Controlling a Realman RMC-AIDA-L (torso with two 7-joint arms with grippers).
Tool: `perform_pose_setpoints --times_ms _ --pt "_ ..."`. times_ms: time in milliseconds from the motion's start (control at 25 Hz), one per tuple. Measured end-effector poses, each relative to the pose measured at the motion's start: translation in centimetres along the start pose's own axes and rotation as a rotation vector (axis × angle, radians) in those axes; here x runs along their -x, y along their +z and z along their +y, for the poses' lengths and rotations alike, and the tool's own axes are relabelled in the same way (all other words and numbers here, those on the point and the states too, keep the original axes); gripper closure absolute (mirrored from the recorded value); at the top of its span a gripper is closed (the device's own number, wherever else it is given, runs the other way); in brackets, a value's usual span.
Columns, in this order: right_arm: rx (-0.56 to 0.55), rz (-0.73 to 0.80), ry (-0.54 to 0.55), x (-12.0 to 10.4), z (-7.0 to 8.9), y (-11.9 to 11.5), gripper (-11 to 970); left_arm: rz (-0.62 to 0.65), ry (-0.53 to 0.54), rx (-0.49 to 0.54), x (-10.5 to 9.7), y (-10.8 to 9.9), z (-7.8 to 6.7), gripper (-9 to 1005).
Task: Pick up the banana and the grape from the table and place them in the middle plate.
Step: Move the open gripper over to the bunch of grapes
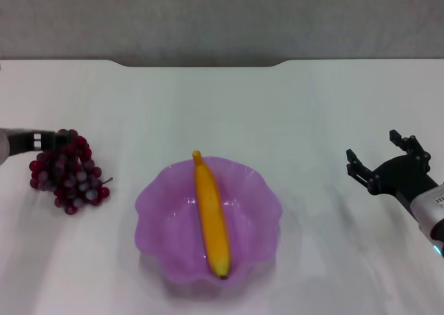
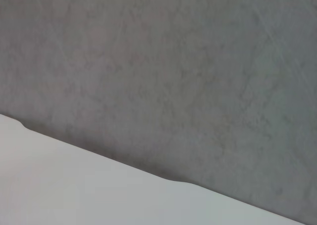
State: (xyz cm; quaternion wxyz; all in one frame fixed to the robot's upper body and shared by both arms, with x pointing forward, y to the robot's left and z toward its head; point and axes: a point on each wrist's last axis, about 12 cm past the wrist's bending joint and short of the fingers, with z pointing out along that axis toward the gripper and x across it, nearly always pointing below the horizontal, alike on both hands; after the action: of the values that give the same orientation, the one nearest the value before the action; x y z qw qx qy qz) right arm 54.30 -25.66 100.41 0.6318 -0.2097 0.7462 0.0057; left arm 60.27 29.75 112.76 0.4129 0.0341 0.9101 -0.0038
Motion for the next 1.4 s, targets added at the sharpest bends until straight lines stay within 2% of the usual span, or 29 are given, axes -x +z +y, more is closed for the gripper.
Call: perform_pose_setpoints --times_ms 240,600,880,1280,1400 --pt "-0.001 0.001 0.002 0.0 0.0 0.0 64 0.065 0.020 -0.062 -0.2 -0.2 -0.2 113" --pt "0.000 0.001 0.002 0.0 0.0 0.0 65 0.062 0.022 -0.065 -0.5 1.1 -0.8 118" --pt "-0.004 0.002 0.005 -0.1 0.0 -0.1 65 0.045 0.020 -0.061 -0.4 1.2 -0.7 117" --pt "-0.012 -0.004 0.011 -0.2 -0.1 -0.3 65 0.026 0.010 -0.044 -0.6 1.7 -0.3 325" --pt "-0.011 -0.005 0.011 -0.2 -0.1 -0.3 65 0.024 0.012 -0.042 -0.6 1.9 -0.4 324"
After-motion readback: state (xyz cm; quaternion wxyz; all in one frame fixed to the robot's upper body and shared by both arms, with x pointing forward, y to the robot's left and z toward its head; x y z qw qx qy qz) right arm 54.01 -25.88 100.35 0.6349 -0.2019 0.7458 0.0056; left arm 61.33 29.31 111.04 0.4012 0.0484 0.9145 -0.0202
